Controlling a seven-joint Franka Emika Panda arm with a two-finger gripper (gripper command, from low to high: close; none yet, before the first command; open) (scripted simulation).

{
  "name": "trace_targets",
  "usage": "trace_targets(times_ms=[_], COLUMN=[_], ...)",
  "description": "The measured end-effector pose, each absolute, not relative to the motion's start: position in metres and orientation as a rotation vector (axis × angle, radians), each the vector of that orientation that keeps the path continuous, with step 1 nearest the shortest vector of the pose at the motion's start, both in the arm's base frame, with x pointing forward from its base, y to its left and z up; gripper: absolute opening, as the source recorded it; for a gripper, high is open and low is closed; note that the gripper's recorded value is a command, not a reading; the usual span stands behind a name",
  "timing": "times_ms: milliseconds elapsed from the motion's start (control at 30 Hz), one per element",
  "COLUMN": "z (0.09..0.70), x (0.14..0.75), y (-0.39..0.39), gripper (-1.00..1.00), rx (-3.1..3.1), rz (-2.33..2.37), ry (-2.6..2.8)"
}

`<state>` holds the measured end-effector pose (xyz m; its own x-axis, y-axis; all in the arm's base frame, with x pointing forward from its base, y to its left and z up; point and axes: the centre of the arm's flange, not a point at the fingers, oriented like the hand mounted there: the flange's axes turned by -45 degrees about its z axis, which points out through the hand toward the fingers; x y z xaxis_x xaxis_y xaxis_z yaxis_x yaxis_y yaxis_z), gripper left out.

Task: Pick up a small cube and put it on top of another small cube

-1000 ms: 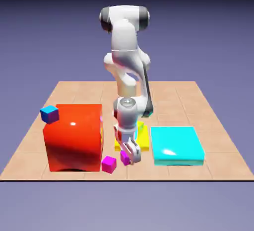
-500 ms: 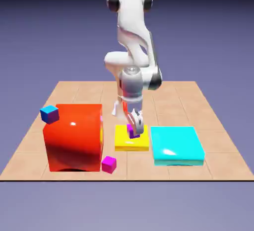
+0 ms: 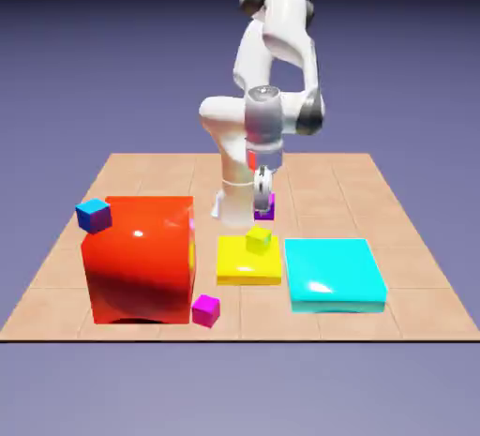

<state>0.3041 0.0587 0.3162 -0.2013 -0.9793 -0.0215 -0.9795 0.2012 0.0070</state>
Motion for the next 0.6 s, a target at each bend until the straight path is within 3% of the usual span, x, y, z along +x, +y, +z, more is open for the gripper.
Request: trace_targets(times_ms=[233,500,533,600], z=[0.305,0.235,0.235,0.235], x=[0.271,0.269,0.269,0.269], y=[0.053,0.052,0.052,0.052], gripper=[-1.00,-1.00,1.00,1.00], rx=[-1.713,-1.698,-1.698,-1.699], rz=[-0.005,-0.007,-0.007,-0.005], ry=[2.638,2.648,2.648,2.649])
